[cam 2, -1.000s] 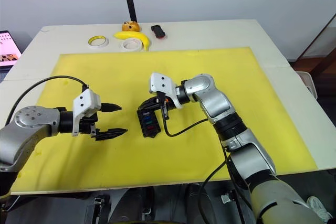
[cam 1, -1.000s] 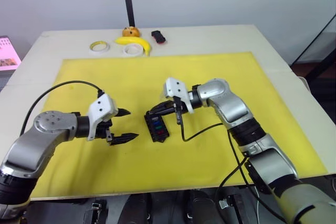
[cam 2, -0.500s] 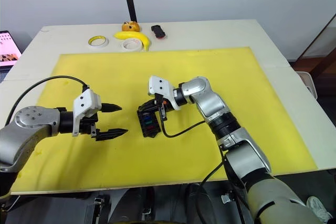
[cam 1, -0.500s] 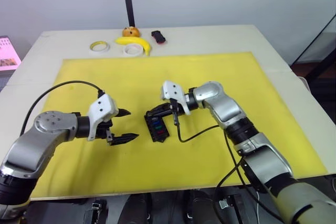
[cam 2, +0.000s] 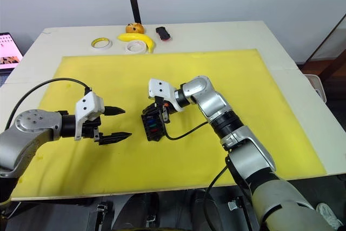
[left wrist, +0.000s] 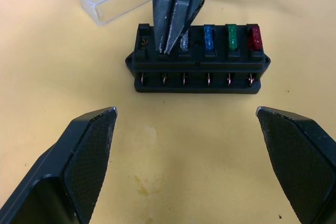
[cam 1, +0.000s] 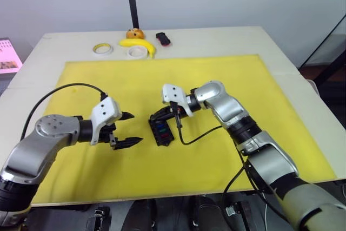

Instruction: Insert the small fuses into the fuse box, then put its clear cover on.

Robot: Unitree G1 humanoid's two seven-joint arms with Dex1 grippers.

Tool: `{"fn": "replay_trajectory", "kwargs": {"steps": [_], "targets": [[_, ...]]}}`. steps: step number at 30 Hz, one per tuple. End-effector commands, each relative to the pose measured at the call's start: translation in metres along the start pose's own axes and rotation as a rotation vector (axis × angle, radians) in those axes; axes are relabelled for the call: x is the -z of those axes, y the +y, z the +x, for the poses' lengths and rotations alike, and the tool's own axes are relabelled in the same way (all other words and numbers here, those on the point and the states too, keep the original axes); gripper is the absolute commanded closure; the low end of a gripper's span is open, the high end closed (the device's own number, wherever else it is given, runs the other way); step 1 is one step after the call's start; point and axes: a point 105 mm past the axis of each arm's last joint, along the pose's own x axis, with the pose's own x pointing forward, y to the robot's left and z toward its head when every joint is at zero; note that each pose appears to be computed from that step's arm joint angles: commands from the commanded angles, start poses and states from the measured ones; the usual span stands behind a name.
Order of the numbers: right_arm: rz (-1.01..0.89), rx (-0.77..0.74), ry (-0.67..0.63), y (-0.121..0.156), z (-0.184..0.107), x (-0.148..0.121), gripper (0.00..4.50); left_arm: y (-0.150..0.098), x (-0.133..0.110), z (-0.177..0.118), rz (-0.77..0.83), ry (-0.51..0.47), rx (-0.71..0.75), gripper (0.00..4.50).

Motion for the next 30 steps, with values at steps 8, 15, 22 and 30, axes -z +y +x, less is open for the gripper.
{"fn": "replay_trajectory", "kwargs": {"steps": [8, 15, 22, 30], "targets": [[0.055, -0.016, -0.058, 0.001, -0.007, -0.011, 4.43, 0.0, -0.009, -0.002, 0.05, -0.012, -0.007, 0.0], [0.045, -0.019, -0.229, 0.0, -0.035, -0.059, 4.43, 0.001, -0.01, -0.003, 0.049, -0.014, -0.012, 0.0], [0.043, 0.017, -0.215, -0.004, -0.041, -0.054, 4.43, 0.003, -0.01, -0.005, 0.05, -0.013, -0.016, 0.0], [0.027, 0.014, -0.133, 0.002, -0.022, -0.024, 4.43, 0.003, -0.011, -0.005, 0.05, -0.015, -0.015, 0.0]]}}
